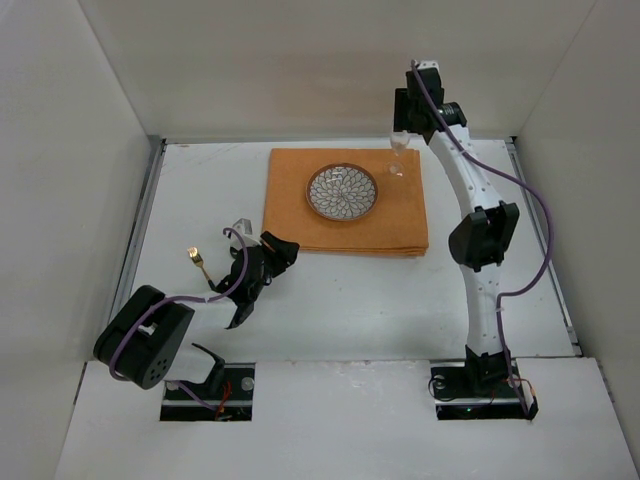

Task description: Set the dinner table for one person

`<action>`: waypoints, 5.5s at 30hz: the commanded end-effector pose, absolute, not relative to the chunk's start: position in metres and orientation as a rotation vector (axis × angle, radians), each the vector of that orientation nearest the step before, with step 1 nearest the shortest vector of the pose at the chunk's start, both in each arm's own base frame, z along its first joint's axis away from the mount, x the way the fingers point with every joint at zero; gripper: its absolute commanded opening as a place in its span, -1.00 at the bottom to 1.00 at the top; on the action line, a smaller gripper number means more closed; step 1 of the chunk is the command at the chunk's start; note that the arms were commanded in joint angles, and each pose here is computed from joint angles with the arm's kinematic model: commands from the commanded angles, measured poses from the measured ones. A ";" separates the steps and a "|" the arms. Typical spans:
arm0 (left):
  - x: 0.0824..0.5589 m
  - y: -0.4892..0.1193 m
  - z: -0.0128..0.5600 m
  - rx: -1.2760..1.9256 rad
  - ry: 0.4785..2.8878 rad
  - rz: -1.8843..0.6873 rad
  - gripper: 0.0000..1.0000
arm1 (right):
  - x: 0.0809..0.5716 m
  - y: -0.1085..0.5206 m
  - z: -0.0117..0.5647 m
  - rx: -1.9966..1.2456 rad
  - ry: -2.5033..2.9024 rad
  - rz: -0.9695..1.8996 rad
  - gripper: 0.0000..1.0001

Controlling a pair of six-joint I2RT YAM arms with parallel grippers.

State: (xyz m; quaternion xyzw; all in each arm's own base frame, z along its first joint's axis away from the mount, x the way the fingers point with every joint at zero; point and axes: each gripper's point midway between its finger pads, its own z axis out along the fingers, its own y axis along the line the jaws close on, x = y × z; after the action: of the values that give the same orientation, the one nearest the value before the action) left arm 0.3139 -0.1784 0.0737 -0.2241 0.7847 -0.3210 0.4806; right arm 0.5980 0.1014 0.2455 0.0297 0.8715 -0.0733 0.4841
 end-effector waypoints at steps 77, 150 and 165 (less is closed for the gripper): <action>0.299 -0.042 0.035 -0.420 2.196 0.234 -0.54 | 0.287 0.218 0.224 0.083 1.684 0.763 -0.70; 0.483 -0.490 0.107 -0.207 2.060 -0.731 -1.00 | 0.315 0.074 0.192 0.614 1.600 0.572 -0.34; 0.474 -0.489 0.063 -0.156 2.142 -0.653 -0.88 | 0.313 0.069 0.195 0.623 1.574 0.543 -0.05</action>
State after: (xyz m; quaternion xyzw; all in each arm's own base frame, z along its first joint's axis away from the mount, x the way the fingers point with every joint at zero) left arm 0.4775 -0.4766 0.0432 -0.0732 0.8666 -0.2465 0.4277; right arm 0.3122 0.0708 0.1837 0.2722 0.7012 0.2366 0.6151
